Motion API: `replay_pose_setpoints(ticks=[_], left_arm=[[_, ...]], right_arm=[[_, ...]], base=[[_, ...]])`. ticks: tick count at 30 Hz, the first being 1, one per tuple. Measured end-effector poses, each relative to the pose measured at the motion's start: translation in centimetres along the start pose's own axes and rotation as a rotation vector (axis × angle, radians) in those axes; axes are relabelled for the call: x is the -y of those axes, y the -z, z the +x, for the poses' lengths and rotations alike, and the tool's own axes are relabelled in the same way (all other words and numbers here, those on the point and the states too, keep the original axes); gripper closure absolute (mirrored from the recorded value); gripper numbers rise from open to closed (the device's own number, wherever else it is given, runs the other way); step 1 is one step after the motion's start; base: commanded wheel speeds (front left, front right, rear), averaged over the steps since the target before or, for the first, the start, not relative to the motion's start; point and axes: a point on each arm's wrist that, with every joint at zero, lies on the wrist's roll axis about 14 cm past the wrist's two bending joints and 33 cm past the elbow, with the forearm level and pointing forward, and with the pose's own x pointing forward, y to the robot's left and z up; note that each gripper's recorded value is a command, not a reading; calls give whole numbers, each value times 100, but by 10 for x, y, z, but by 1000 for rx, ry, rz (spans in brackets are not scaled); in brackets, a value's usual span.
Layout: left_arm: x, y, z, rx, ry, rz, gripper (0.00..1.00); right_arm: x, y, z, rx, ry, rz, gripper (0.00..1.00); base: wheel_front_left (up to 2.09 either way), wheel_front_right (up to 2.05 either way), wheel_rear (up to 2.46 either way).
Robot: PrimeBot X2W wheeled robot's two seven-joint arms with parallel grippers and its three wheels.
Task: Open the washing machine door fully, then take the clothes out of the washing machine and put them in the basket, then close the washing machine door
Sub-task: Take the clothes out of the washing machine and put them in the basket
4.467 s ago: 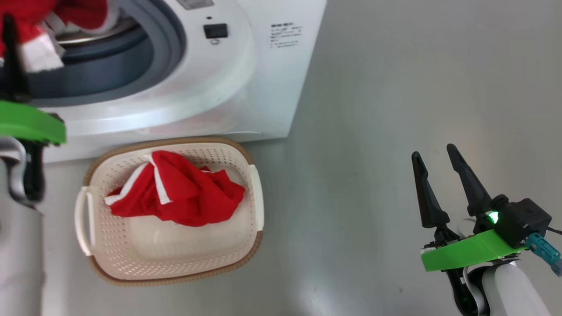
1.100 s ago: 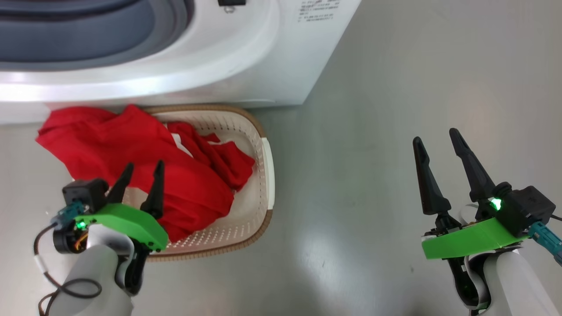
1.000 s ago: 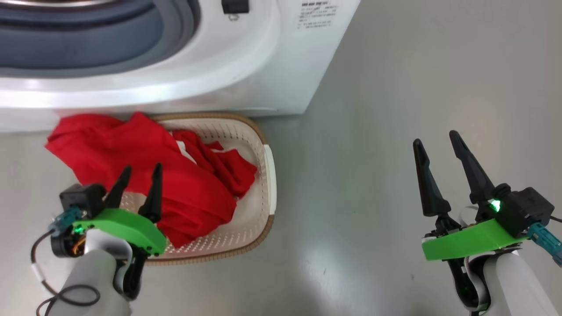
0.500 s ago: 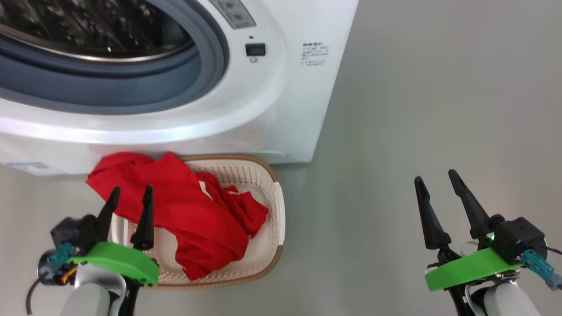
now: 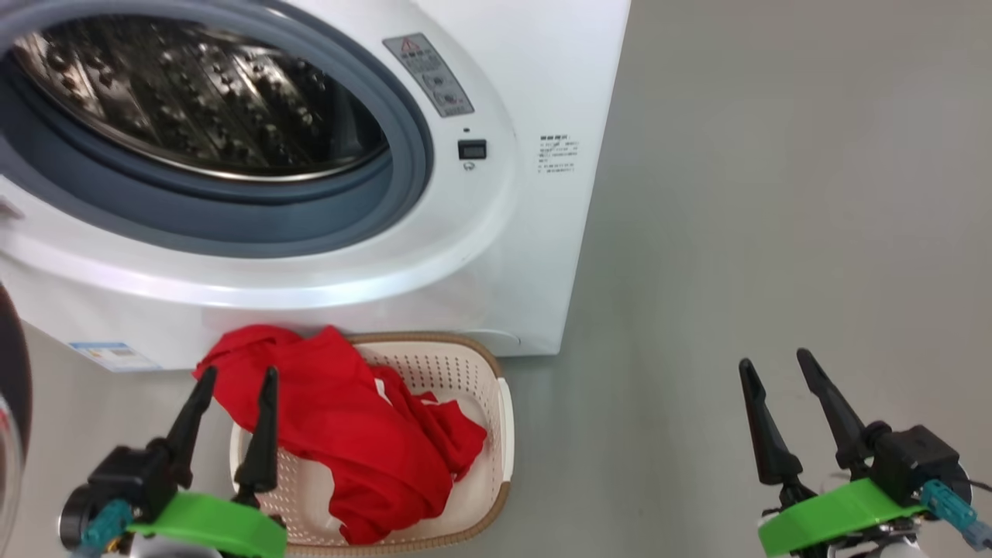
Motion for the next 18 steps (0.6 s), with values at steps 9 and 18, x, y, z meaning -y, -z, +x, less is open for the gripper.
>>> replay_pose_setpoints(ticks=[9, 18], left_arm=[[-2, -23, -33, 73, -14, 31, 0], [-8, -24, -59, 83, -43, 41, 0]], right_arm=[[4, -6, -22, 15, 18, -1, 0], [8, -8, -36, 22, 37, 0, 0]], base=[[0, 0, 0], [0, 0, 0]])
